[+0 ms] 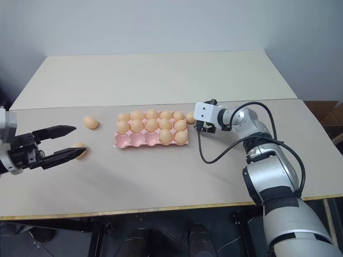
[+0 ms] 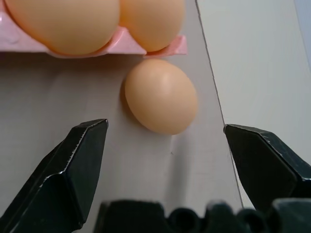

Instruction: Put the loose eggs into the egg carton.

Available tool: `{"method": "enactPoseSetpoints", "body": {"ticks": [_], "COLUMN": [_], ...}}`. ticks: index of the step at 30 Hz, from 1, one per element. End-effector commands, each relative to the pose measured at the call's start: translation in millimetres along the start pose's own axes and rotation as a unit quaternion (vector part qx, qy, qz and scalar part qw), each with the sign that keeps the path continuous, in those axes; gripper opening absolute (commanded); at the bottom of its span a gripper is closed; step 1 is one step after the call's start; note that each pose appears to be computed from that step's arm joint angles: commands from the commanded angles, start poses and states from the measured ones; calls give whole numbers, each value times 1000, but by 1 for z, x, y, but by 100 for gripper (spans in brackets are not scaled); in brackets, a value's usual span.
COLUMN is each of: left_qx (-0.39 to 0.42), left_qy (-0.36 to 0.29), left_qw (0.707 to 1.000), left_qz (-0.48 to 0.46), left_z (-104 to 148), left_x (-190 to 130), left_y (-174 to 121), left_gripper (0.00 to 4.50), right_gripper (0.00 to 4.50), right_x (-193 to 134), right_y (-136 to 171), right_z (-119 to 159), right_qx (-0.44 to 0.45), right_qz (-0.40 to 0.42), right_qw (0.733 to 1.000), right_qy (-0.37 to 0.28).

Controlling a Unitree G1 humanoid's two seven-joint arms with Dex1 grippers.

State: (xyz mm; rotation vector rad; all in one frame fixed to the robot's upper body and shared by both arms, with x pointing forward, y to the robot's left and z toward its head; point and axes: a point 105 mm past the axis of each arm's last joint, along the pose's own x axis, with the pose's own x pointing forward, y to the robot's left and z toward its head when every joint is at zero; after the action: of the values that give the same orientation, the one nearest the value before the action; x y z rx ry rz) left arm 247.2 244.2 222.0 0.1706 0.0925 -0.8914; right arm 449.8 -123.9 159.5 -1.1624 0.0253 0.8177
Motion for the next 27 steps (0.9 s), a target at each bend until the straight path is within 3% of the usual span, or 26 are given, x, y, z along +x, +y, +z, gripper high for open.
{"method": "enactPoseSetpoints", "body": {"ticks": [1, 11, 14, 19, 27], "left_qx": [22, 25, 27, 30, 31], "left_qy": [-17, -14, -13, -12, -12], "left_qw": [1000, 1000, 999, 999, 999], "left_qz": [1, 10, 14, 14, 11], "left_z": [12, 13, 14, 15, 16], "left_x": [-4, -9, -12, -13, -9], "left_y": [-4, -10, -10, -10, -8], "left_gripper": [450, 450, 450, 450, 450], "right_gripper": [444, 444, 384, 218, 176], "right_x": [5, 15, 17, 19, 8], "right_y": [-15, -12, -8, -8, -27], "right_z": [15, 20, 21, 22, 22], "right_qx": [-36, -44, -31, -21, -44], "right_qz": [-31, -41, -31, -34, -58], "right_qw": [999, 998, 999, 999, 997], "right_qy": [-2, 8, 5, 6, 9]}}
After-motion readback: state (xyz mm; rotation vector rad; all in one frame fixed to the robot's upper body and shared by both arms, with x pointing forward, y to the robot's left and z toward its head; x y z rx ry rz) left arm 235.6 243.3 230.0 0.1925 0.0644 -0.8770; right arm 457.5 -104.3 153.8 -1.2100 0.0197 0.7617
